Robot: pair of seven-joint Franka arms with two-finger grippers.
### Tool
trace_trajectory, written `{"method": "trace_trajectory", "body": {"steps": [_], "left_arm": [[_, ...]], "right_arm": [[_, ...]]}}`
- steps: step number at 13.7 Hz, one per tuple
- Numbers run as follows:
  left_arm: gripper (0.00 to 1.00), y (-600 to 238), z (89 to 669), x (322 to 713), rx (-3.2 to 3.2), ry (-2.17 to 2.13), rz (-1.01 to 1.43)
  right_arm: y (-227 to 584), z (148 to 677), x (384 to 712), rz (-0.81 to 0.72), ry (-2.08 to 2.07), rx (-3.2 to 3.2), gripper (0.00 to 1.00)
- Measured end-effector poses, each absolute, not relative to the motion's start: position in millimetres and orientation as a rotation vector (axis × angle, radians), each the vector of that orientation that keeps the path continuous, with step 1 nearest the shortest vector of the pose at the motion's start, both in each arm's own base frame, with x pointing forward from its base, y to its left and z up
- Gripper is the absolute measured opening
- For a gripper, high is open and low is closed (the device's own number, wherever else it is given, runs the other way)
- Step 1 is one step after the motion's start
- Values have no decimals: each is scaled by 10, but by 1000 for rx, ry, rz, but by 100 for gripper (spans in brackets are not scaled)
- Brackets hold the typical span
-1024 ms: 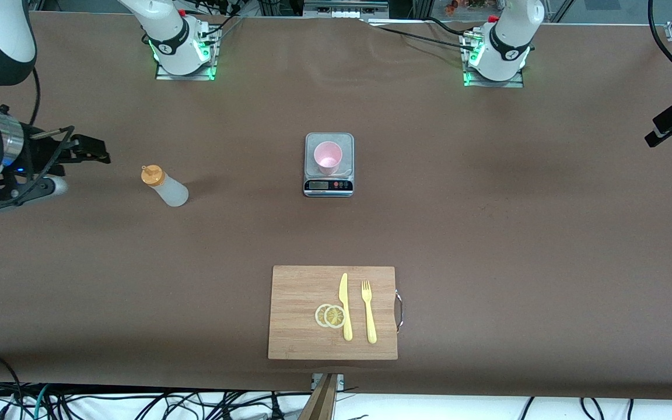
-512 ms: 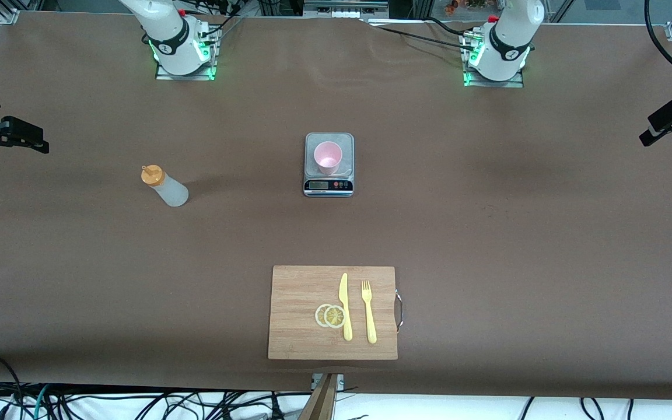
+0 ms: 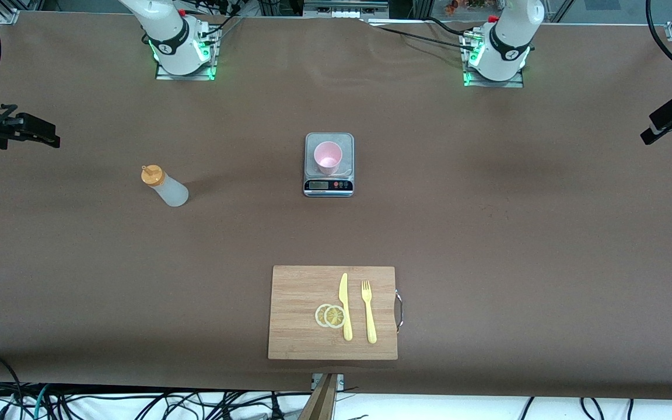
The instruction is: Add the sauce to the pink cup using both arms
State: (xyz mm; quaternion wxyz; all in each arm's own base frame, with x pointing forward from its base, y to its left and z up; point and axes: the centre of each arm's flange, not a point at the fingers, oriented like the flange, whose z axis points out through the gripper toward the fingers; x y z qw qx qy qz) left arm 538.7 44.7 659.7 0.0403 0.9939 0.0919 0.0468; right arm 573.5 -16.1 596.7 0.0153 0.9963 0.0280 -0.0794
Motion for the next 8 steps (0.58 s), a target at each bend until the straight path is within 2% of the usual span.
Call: {"method": "trace_trajectory", "body": {"steps": [8], "left_arm": [[100,449,6620,5371,3045,281,131]], "right_arm": [[-153,5883,5754,-258,85,3094,100]]}}
